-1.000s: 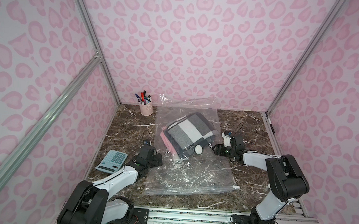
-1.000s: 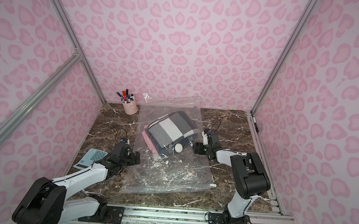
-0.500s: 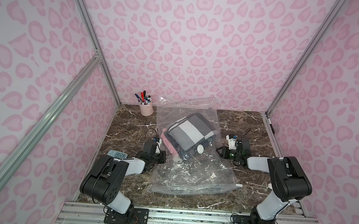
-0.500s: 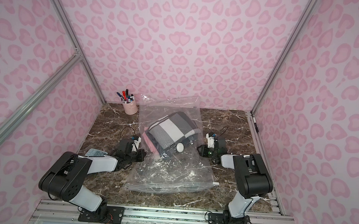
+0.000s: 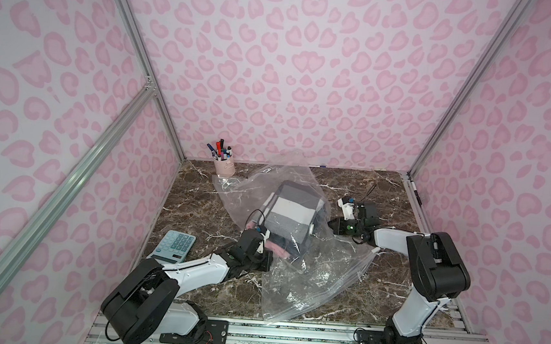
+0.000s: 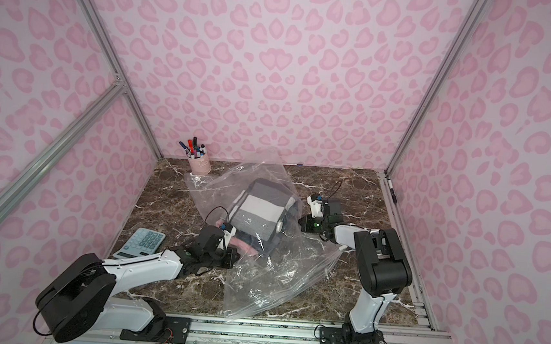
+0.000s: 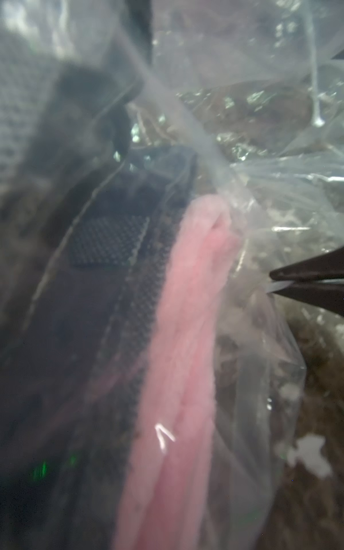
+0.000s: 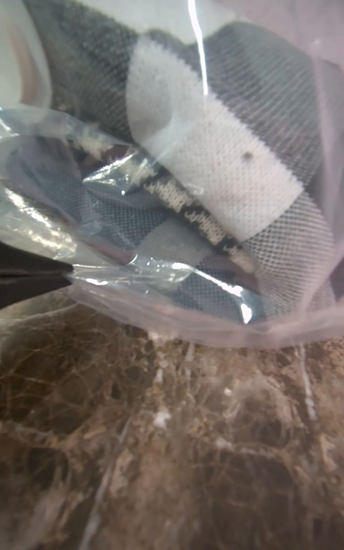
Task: Take the blanket out of the vacuum bag
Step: Adjust the vacuum bag at the center of the board.
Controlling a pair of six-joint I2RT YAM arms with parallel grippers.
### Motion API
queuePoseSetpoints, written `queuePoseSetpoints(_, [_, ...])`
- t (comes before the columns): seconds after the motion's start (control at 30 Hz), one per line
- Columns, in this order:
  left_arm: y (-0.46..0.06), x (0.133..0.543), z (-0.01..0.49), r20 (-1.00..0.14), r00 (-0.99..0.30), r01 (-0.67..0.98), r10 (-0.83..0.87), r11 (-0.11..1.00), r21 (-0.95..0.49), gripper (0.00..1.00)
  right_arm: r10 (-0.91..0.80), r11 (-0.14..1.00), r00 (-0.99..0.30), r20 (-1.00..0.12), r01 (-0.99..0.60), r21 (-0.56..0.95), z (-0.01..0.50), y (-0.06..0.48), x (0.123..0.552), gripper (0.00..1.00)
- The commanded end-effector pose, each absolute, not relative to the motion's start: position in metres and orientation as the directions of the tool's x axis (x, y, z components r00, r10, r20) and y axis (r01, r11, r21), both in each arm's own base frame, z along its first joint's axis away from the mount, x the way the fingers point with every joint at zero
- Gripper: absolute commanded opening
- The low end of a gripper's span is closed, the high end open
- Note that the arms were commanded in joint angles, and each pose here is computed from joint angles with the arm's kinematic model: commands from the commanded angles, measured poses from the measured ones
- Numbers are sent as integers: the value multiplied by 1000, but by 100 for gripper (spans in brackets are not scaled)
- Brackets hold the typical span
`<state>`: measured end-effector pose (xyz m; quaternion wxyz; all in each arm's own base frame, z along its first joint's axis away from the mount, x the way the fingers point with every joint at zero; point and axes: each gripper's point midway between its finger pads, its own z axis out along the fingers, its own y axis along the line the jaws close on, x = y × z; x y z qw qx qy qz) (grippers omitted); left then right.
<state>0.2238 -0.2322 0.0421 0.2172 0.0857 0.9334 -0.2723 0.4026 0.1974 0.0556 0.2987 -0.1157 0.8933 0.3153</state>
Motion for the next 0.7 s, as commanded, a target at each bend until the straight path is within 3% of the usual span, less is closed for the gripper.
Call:
queuePoseSetpoints(0.0, [-228,187,23,-321,-943,220,82,880,-421,5,-80,765,-782,-618,-445,465,55,206,416,0])
queuePoseSetpoints(0.2, [-213,178,11,-310,-951,99,-12,935,-340,4,-148,685,-765,-627,-537,492,60,264,447,0])
queuePoseSetpoints(0.43, [-168,219,22,-486,-849,-94,-207,965,-246,4,-210,579,-669,-713,-673,461,97,363,462,0])
queuePoseSetpoints(0.57, [-135,248,47,-604,-757,-167,-250,967,-191,4,-190,554,-617,-764,-710,435,119,379,478,0])
queuePoseSetpoints(0.6, [-125,253,53,-629,-735,-192,-254,967,-166,10,-188,546,-596,-780,-724,422,126,379,481,0])
queuePoseSetpoints(0.67, [-116,260,68,-671,-705,-198,-229,972,-123,43,-203,543,-537,-819,-757,362,144,378,486,0])
